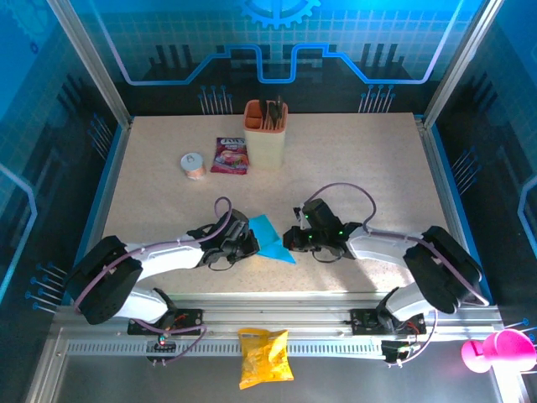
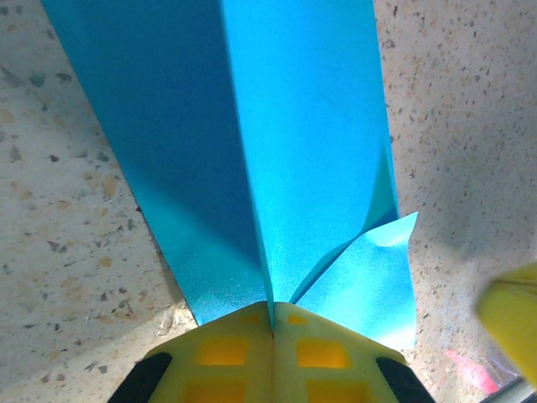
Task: Fold a paper plane with a square sheet of paper (pick it up from the middle)
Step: Fourth fold the wing at the center of the table.
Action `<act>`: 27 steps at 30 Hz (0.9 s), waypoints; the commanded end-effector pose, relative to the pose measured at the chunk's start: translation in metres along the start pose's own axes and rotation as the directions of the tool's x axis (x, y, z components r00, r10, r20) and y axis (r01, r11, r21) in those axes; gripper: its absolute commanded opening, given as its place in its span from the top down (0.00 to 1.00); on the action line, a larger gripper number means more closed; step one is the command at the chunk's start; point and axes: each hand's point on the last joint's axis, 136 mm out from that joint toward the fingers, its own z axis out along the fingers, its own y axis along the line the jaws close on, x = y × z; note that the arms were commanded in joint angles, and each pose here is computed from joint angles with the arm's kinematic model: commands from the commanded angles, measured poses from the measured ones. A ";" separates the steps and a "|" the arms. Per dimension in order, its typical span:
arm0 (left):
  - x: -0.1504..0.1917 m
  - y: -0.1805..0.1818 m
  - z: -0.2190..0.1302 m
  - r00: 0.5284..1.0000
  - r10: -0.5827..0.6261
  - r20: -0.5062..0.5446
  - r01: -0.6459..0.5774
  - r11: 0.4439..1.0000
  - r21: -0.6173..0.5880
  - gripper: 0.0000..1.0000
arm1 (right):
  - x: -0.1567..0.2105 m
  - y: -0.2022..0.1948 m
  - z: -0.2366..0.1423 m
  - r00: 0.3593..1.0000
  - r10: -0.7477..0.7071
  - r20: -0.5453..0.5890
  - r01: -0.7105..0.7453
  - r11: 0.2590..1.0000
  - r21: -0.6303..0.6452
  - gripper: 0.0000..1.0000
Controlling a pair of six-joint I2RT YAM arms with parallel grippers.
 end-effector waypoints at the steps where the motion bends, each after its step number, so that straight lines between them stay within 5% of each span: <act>1: 0.001 -0.006 -0.008 0.999 0.035 -0.015 -0.036 0.999 -0.006 1.00 | 0.000 0.001 -0.011 0.997 -0.075 -0.020 0.076 0.996 0.050 1.00; 19: -0.002 -0.012 -0.015 0.999 0.039 -0.019 -0.039 0.999 -0.010 1.00 | 0.038 0.001 0.051 0.980 -0.104 -0.167 0.113 0.992 0.047 1.00; 27: -0.003 -0.015 -0.017 0.999 0.027 -0.036 -0.027 1.000 0.002 1.00 | 0.029 0.012 0.025 0.983 -0.144 -0.112 0.147 0.989 0.022 0.99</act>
